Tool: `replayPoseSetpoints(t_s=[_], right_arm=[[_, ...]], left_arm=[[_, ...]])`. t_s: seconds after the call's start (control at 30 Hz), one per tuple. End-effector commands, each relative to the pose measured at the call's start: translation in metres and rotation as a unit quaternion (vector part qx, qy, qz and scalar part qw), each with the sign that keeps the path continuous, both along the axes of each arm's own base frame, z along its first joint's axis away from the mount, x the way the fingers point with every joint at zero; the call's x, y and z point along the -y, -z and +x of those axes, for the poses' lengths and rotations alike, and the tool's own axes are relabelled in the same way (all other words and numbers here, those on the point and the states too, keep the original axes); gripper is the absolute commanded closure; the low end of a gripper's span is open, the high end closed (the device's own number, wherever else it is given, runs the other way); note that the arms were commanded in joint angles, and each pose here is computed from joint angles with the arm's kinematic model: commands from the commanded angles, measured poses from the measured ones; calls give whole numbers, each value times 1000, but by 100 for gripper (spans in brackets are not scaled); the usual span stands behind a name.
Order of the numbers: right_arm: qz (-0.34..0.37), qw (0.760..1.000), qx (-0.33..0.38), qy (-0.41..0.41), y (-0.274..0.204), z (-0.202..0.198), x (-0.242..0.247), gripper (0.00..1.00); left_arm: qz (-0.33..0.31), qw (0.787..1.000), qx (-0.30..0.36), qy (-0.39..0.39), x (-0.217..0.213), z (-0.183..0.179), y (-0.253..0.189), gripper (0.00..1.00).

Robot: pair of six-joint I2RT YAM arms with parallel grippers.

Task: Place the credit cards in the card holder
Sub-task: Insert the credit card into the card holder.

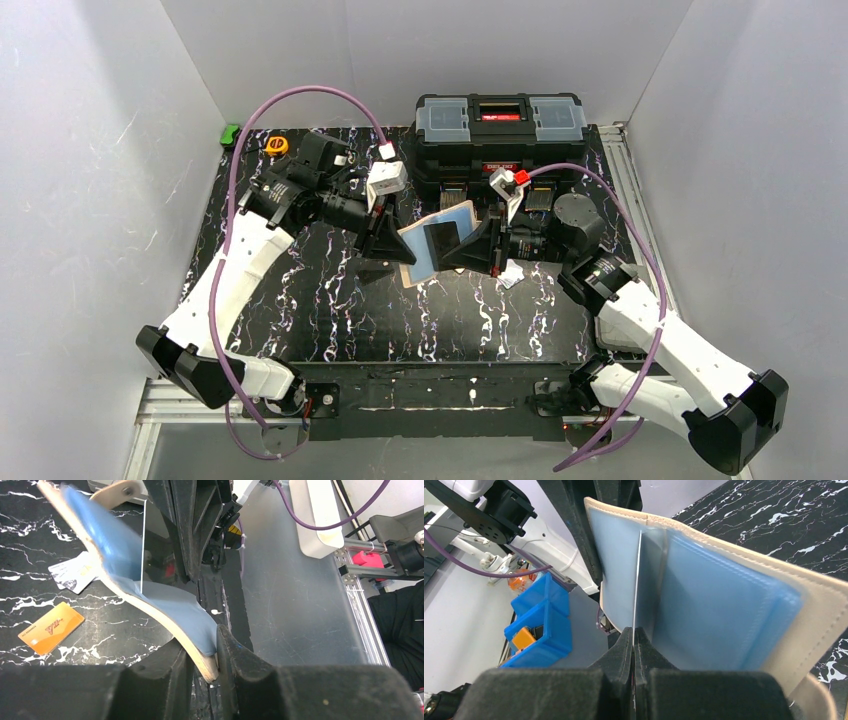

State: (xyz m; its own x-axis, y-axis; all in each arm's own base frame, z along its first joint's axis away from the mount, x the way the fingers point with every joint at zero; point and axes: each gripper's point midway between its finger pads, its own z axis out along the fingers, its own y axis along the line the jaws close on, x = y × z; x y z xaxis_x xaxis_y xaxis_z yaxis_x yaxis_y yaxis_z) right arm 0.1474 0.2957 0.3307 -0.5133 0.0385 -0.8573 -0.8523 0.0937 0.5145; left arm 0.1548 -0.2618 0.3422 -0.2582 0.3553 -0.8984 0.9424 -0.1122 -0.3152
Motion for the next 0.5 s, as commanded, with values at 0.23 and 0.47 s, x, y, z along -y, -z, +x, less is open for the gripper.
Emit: replayPoseSetpoints(t_s=[0.23,0.47], right_arm=[[14,1000,15,-18,-5,-8,-2,99],[-12,1000,-9,-24,21,-6,-5,99]], left_arm=[[-16,999,-39,-19,8,0,7,75],[-22,996,-75,-42,17,11,31,84]])
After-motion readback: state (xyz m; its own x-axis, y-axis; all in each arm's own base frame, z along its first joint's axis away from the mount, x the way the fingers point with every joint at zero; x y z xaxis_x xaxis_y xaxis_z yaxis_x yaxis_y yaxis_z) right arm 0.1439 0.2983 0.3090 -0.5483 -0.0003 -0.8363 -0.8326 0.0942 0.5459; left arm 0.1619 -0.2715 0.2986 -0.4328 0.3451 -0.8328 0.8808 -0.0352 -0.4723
